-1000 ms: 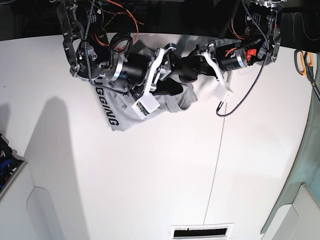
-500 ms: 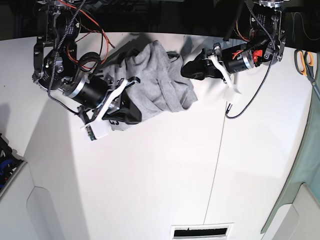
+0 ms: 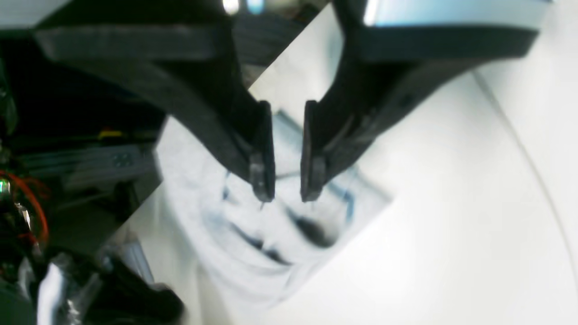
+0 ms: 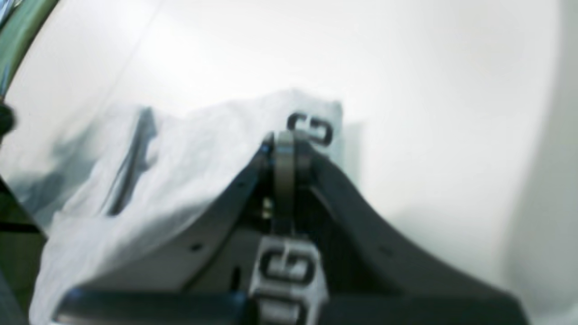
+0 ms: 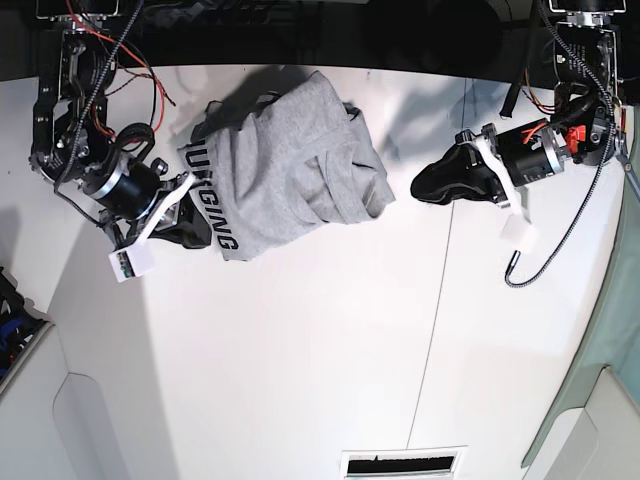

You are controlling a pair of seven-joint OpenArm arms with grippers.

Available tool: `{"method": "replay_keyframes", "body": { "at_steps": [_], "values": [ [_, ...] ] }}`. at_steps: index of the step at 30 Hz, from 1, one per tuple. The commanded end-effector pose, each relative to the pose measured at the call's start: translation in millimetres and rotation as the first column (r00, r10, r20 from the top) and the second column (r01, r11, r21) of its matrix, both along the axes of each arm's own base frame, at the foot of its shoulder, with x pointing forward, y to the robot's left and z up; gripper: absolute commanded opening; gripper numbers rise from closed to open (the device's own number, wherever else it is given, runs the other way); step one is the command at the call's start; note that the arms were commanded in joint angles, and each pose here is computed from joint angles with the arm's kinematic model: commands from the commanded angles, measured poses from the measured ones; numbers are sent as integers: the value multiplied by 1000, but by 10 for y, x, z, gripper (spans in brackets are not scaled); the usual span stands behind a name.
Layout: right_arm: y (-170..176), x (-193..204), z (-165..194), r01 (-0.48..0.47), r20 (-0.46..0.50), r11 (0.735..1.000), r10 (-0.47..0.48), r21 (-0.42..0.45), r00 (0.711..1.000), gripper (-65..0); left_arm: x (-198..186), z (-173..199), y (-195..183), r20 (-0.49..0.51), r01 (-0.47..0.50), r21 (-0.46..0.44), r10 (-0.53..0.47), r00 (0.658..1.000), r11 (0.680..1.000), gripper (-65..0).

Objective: Layout the t-shirt on the table in an organized manner, then fold the t-shirt properly
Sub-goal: 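Press and square the folded bundle with both grippers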

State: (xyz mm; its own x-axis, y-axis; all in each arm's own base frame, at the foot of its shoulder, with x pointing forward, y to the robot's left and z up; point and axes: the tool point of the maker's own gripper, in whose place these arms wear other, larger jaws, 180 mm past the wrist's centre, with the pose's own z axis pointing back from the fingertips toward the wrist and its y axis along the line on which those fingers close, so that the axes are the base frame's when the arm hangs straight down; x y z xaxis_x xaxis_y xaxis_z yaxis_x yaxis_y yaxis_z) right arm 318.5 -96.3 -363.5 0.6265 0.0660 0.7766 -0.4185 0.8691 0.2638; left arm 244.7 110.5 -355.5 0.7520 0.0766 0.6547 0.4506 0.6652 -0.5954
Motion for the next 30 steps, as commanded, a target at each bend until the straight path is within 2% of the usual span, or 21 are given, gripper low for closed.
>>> {"method": "replay_keyframes", "body": {
  "at_steps": [1,8,12,17,21,26,30],
  "values": [
    [-22,156,144,9,56,1000,-10,15,998,-650,21,164,-79,51,29,-31,-27,998,999,-535],
    [-50,641,-88,67,-10,993,-67,92,998,-650,-195,184,-716,40,170,-124,-166,985,978,-535],
    [79,811,-223,74,-72,987,-64,140,995,-650,-322,163,-1059,24,214,-183,-213,977,960,-535],
    [267,893,-310,56,-118,984,-36,168,992,-650,-398,-129,-1242,-60,191,-191,-206,977,963,-535],
    [373,833,-389,5,-131,992,11,124,991,-650,-479,-426,-1210,-156,149,-193,-180,971,970,-535],
    [458,721,-495,-35,-156,995,50,93,986,-650,-443,-783,-1021,-185,126,-53,-134,974,991,-535],
    [411,626,-588,-29,-180,996,44,86,983,-650,-245,-841,-891,-164,145,29,-139,977,989,-535]
  ]
}}
